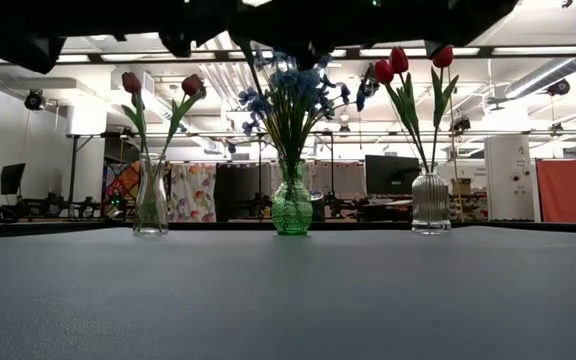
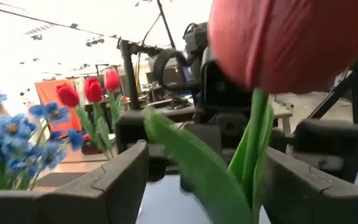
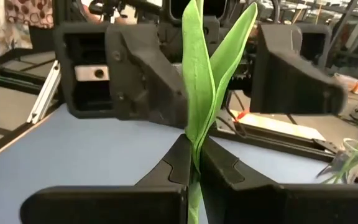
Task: Sort flowers into vase by color
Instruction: Put the red flower into the left transparent vase
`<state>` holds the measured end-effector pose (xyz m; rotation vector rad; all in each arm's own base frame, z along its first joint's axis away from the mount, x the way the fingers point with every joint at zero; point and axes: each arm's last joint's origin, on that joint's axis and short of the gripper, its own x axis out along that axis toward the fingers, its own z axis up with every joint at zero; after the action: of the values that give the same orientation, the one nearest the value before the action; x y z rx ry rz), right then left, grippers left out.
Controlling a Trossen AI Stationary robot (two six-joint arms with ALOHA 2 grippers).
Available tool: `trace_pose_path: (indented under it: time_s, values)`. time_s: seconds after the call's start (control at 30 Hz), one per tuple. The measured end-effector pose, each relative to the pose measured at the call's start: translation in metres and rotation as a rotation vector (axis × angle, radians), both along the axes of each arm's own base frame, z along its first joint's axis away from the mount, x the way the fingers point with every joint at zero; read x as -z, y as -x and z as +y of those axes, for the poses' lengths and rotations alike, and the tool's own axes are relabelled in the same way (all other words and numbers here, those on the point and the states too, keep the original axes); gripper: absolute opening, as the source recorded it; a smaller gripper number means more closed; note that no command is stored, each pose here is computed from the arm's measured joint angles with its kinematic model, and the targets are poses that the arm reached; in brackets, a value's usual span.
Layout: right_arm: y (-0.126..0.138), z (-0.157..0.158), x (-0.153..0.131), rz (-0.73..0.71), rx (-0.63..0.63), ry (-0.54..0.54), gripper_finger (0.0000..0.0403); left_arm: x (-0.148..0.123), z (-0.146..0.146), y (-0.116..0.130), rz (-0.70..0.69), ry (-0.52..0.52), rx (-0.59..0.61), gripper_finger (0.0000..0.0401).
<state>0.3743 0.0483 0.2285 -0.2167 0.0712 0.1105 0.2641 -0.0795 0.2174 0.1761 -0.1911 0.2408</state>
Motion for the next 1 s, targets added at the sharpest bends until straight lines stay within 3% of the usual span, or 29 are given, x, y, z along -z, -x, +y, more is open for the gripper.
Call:
trace_pose_path:
  time_s: [0.2,0.57,0.73,1.0]
  values:
    - [-0.0008,0.0000,0.0002,0.001,0.000,0.003,0.0013,-0.0005,0.0002,0.0005,-0.009,-0.013,-0.007,0.0215]
    - [-0.0021,-0.0005,-0.0037,-0.015,0.007,0.006,0.0019,0.0016,0.0015,0.0044,-0.026,-0.006,-0.007,0.0081]
    - [-0.0031,0.0001,-0.0056,-0.013,0.005,-0.035,0.0076,0.0013,0.0016,0.0045,-0.027,-0.007,-0.009,0.0040]
    - [-0.0026,0.0002,-0.0079,-0.016,0.005,-0.055,0.0169,0.0004,0.0029,0.0054,-0.020,-0.019,-0.050,0.0014]
